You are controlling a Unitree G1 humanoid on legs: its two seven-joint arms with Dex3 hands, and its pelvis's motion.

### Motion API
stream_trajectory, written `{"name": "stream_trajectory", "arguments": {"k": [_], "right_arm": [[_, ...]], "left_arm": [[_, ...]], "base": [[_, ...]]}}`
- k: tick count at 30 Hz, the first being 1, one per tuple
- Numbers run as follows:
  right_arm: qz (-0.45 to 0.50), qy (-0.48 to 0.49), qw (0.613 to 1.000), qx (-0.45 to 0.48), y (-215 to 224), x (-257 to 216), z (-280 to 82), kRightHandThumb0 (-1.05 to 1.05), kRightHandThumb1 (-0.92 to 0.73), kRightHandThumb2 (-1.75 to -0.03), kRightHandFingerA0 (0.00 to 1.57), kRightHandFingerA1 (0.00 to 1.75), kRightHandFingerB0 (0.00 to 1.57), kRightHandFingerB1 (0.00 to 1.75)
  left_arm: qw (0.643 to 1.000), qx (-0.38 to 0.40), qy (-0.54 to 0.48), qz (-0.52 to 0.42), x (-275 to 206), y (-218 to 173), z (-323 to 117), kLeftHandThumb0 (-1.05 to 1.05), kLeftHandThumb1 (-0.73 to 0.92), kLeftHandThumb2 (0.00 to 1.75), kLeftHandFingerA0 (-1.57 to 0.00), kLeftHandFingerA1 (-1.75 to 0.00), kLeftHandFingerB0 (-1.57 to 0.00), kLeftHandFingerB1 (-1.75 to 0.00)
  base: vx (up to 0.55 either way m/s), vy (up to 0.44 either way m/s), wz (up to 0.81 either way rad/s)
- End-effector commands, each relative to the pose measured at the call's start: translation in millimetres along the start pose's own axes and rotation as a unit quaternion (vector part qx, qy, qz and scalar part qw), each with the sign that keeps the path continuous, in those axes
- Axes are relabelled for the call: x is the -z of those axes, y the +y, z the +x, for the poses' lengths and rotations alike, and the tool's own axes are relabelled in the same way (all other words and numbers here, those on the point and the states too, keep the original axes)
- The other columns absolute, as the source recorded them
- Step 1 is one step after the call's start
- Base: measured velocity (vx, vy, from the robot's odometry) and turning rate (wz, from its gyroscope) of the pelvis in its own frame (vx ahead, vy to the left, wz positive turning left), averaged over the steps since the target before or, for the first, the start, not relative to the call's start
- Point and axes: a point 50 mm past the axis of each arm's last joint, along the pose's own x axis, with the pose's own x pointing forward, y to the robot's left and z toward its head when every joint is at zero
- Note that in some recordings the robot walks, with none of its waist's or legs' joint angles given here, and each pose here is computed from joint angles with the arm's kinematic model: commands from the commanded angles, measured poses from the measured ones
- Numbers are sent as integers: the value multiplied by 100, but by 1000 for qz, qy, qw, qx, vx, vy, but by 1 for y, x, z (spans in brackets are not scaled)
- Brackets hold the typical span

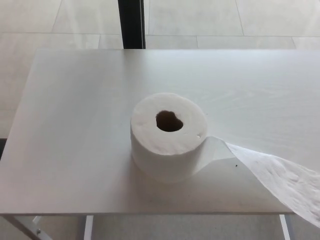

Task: A toilet paper roll is kept in the middle of the desk infront of the robot. The robot places its left hand on the top of the toilet paper roll to hold it still and uses its right hand to tear off a piece of toilet paper from it and hands the paper to a person

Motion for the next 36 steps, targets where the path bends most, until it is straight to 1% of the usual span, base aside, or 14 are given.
{"name": "stream_trajectory", "arguments": {"k": [1,8,11,12,15,18,20,22,23,29,30,31,34,36], "right_arm": [[86,-73,993,43,-22,-19,1,-60,-58,-58,76,67,36,32],[192,-182,963,61,-41,-65,5,-69,-49,-79,34,47,16,39],[196,-241,949,54,-40,-95,5,-70,-47,-80,34,47,15,40],[183,-291,938,53,-36,-118,2,-75,-56,-58,42,36,22,31],[176,-381,908,24,-29,-162,-9,-72,-48,-83,30,49,12,39],[184,-472,862,-8,-13,-216,-37,-66,-49,-82,24,47,13,39],[170,-503,847,-22,-5,-235,-49,-67,-50,-81,24,46,15,39],[154,-549,819,-63,7,-256,-65,-61,-51,-79,23,46,13,39],[147,-562,809,-90,16,-264,-76,-60,-50,-80,25,47,12,39],[100,-617,762,-169,60,-292,-116,-60,-51,-79,28,51,13,40],[77,-617,761,-182,70,-293,-123,-64,-51,-81,28,51,15,40],[81,-609,760,-212,77,-292,-129,-61,-48,-80,27,51,15,40],[57,-606,758,-234,93,-290,-135,-64,-47,-82,29,52,17,41],[11,-603,756,-256,113,-284,-137,-72,-47,-84,26,52,16,41]], "left_arm": [[995,-1,-49,-90,-23,22,1,-84,36,83,-96,-69,-79,-60],[968,-32,-205,-143,-95,59,-11,-90,45,95,-85,-79,-59,-61],[945,-47,-286,-155,-146,75,-24,-84,65,60,-73,-67,-67,-51],[925,-52,-346,-146,-183,85,-40,-90,51,103,-73,-74,-65,-57],[877,-68,-456,-139,-245,86,-88,-102,51,101,-86,-82,-87,-73],[820,-81,-552,-131,-295,80,-134,-104,29,97,-99,-85,-57,-61],[805,-96,-575,-112,-313,74,-154,-105,74,64,-82,-77,-80,-67],[781,-98,-613,-71,-335,62,-185,-100,55,104,-68,-70,-72,-56],[778,-81,-620,-63,-346,51,-200,-90,75,63,-62,-58,-62,-44],[713,-39,-699,26,-388,-3,-253,-63,87,66,-41,-60,-39,-52],[708,-25,-705,36,-393,-15,-262,-63,64,109,-44,-68,-34,-60],[694,-21,-718,47,-396,-24,-268,-66,84,65,-46,-65,-44,-54],[690,-10,-721,59,-402,-41,-277,-58,61,105,-45,-66,-40,-60],[674,13,-734,80,-407,-61,-275,-62,79,63,-46,-55,-45,-48]], "base": [[0,0,0],[0,0,0],[0,0,0],[0,0,0],[0,0,0],[0,0,0],[0,0,0],[0,0,0],[0,0,0],[0,0,0],[0,0,0],[0,0,0],[0,0,0],[0,0,0]]}}
